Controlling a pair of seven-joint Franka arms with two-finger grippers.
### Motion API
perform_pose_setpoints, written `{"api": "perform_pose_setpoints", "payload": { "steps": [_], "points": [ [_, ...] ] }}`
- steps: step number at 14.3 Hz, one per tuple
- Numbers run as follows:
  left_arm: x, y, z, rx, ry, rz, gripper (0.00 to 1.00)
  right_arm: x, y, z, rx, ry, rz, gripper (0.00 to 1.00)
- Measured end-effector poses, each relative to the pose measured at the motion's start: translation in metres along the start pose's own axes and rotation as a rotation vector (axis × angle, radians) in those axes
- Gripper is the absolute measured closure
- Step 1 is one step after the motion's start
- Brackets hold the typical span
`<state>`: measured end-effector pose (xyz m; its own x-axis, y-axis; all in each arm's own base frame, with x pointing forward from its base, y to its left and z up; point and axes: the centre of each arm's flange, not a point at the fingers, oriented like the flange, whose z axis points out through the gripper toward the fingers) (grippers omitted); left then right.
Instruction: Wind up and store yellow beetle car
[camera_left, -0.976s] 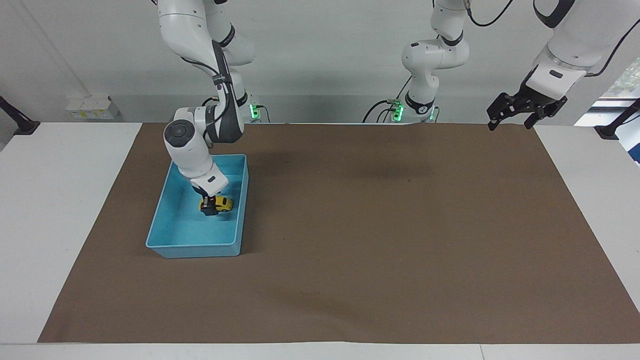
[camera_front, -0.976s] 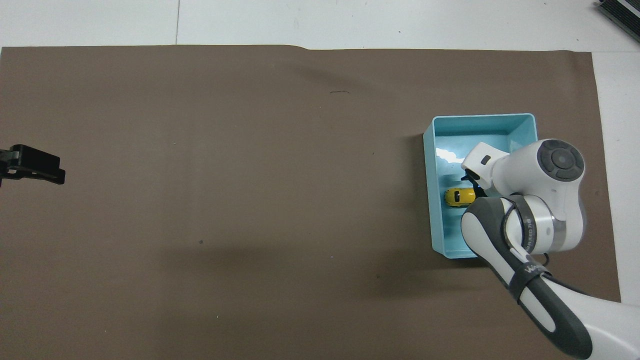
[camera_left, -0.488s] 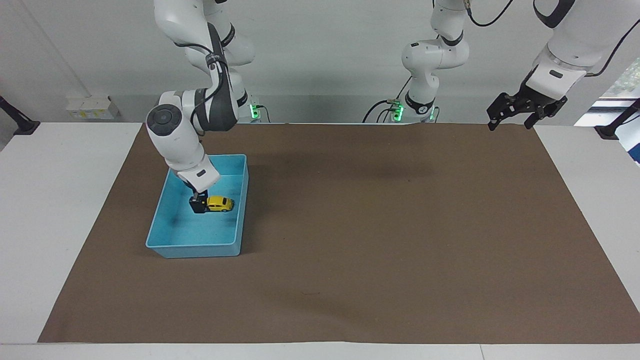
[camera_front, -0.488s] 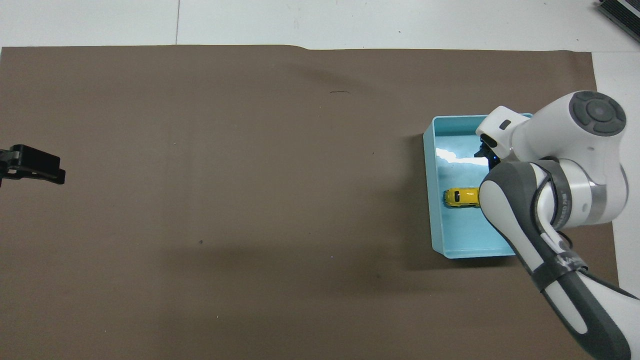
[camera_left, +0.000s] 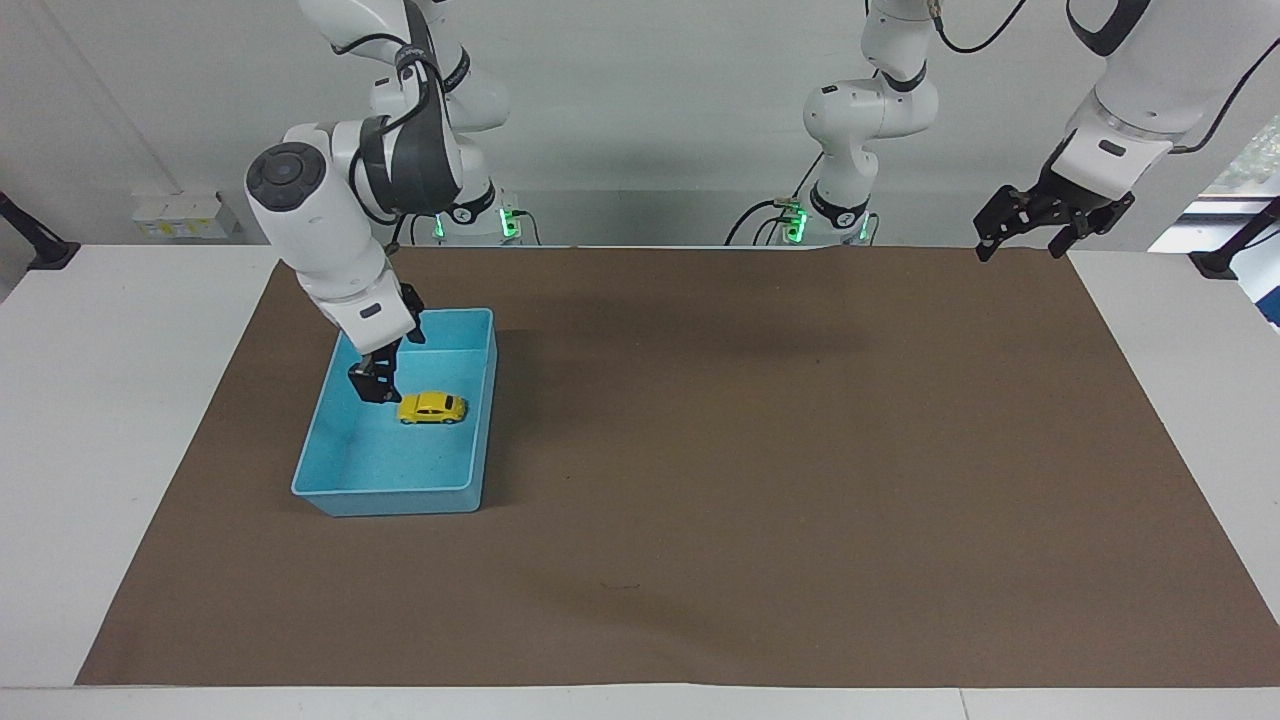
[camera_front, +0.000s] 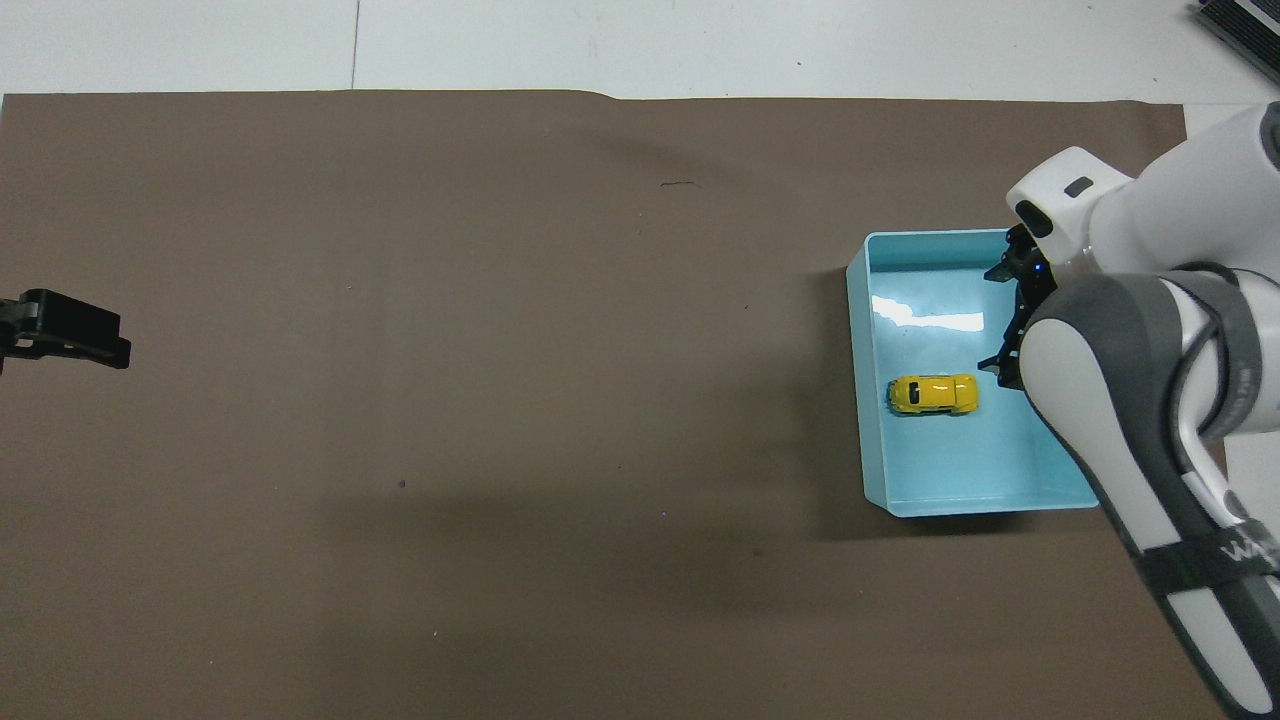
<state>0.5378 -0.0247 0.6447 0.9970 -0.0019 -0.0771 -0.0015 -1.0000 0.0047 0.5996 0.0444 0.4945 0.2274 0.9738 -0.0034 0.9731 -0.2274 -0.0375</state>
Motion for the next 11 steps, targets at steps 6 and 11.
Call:
{"api": "perform_pose_setpoints", "payload": {
  "steps": [6,11],
  "points": [
    [0.000,0.000,0.000,0.000,0.000,0.000,0.00,-0.005,-0.015,-0.050,-0.048,0.026,0.271,0.00],
    [0.000,0.000,0.000,0.000,0.000,0.000,0.00,-0.011,-0.019,-0.089,-0.063,0.053,0.710,0.00]
  ]
}}
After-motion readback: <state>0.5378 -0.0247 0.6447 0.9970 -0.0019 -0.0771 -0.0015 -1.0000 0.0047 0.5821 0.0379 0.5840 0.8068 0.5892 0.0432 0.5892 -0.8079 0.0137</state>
